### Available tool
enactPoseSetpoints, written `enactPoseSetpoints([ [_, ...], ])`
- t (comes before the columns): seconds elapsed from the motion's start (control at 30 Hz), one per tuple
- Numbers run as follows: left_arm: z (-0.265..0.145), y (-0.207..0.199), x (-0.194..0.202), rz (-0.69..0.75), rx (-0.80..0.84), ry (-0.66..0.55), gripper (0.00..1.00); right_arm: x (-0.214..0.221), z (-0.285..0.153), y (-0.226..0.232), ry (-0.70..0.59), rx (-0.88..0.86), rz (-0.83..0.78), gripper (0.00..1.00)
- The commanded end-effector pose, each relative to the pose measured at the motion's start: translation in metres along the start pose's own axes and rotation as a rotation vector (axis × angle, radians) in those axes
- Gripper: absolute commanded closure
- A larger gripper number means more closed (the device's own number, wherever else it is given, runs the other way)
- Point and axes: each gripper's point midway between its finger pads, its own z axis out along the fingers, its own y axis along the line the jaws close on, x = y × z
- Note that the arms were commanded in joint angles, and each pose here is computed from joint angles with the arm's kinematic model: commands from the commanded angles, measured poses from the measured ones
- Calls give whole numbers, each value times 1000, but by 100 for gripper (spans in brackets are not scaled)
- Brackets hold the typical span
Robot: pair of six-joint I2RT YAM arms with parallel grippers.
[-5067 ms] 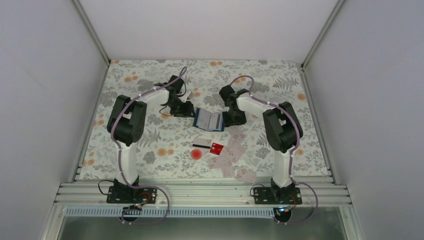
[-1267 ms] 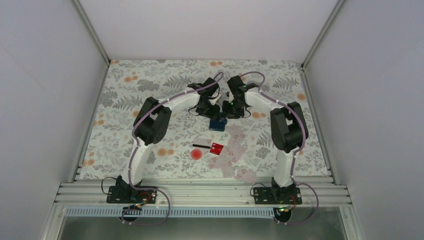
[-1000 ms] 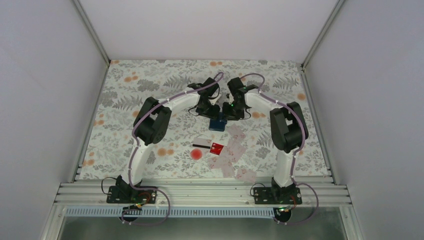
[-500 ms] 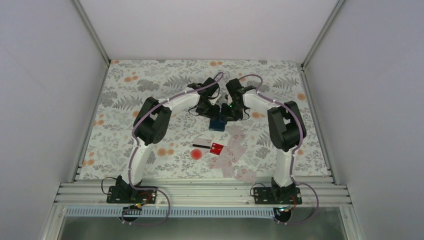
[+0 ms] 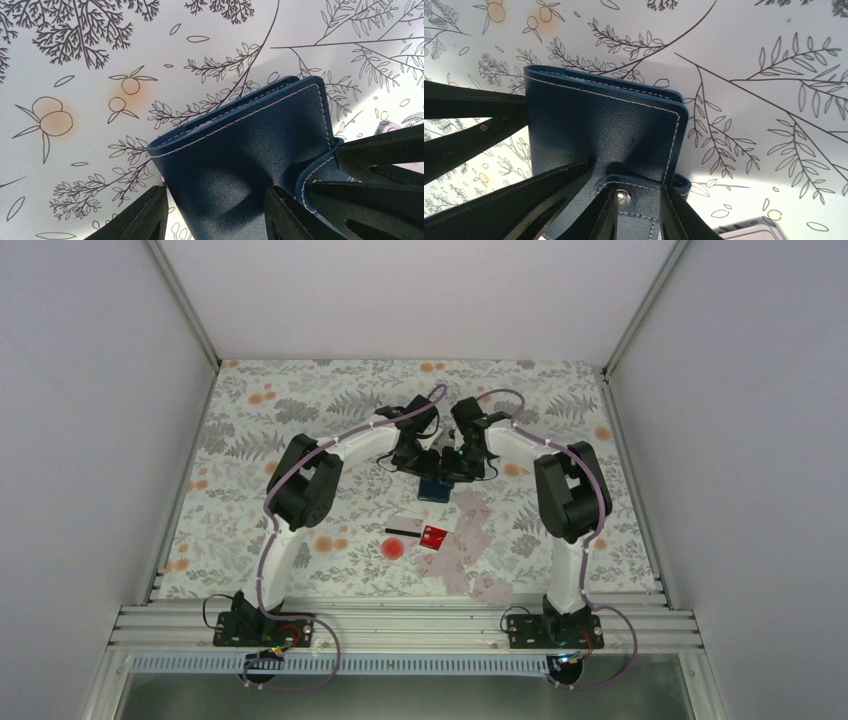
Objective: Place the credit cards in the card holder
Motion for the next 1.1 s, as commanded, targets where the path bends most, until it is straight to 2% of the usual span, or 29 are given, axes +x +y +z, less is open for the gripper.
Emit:
enactPoseSetpoints([
  [0.0, 14, 2, 23, -9, -6, 86, 50, 5, 12, 15, 25, -40, -14, 77],
  [0.27, 13, 0, 22, -13, 6, 83, 50, 9, 20, 14, 42, -38, -19, 77],
  [0.67, 16, 0, 25, -60, 82, 85, 51, 9, 23, 23, 51, -59, -28, 91],
  [1.07, 23, 4, 30, -65, 77, 100, 54, 15, 28, 28, 76, -59, -46, 94],
])
